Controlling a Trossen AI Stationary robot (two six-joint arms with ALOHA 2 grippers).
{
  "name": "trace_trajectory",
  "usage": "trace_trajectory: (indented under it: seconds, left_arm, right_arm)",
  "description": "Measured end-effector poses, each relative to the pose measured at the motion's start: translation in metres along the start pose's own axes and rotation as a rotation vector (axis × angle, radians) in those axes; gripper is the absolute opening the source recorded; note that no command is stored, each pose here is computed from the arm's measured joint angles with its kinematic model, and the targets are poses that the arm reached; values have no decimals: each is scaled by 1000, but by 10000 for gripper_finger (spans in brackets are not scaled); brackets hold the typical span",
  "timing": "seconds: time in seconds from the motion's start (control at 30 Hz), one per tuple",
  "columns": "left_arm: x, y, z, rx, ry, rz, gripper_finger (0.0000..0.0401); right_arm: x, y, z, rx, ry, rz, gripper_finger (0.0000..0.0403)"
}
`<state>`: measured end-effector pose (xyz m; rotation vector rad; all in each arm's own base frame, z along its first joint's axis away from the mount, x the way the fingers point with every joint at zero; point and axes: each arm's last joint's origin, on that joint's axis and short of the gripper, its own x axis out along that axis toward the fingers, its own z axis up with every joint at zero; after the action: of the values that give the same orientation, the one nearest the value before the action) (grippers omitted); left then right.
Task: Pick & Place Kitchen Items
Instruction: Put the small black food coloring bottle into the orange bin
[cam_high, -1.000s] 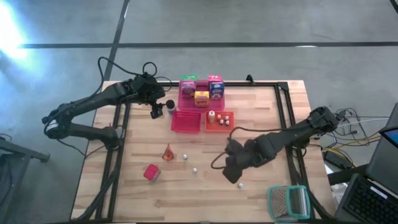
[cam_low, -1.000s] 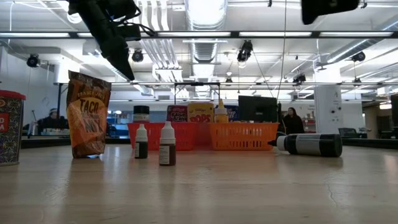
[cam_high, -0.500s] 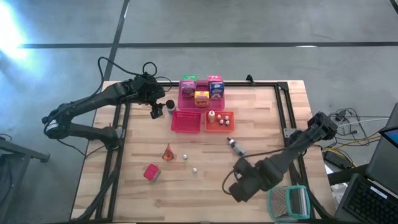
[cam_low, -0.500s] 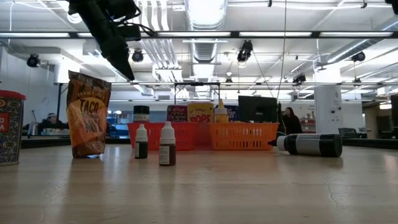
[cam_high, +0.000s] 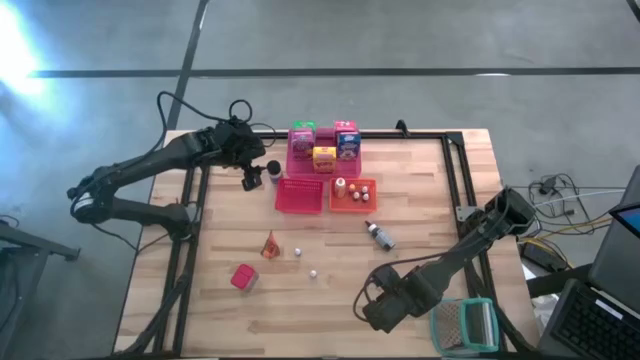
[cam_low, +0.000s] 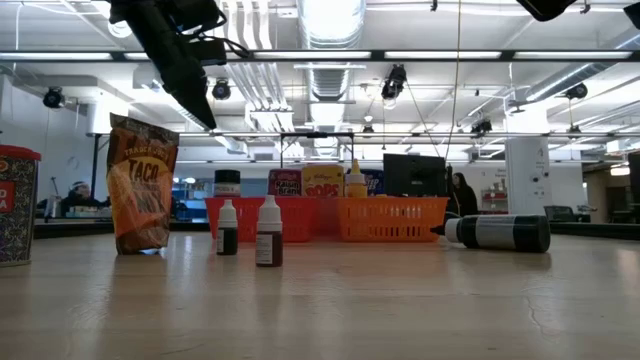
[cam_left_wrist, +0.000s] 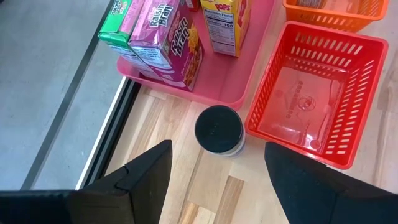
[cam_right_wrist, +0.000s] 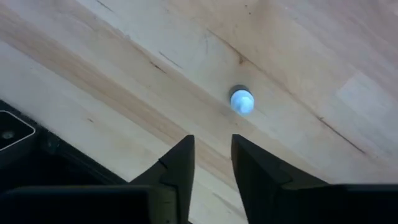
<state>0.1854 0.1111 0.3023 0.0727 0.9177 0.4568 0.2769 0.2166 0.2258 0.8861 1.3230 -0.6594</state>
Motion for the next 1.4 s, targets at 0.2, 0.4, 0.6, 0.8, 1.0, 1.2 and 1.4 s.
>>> trace_trajectory:
  seconds: [0.2,0.4,0.6,0.8,1.0,1.2,1.4]
  left_arm:
    - [0,0,0,0,0,0,262]
    - [0,0,0,0,0,0,262]
    - [0,0,0,0,0,0,262]
    - [0,0,0,0,0,0,262]
    - [0,0,0,0,0,0,262]
    - [0,0,0,0,0,0,262]
    - [0,0,0,0,0,0,262]
  right_arm:
    - [4,0,0,-13,-1,-13,144]
    - [5,-1,2,21,-99,-11,167]
    - [10,-3,3,32,-105,-25,173]
    - [16,-8,1,53,-50,-54,159]
    - [21,-11,1,52,-46,-67,141]
    - [33,-13,1,54,-40,-30,127]
    - [42,-18,1,54,-29,-35,119]
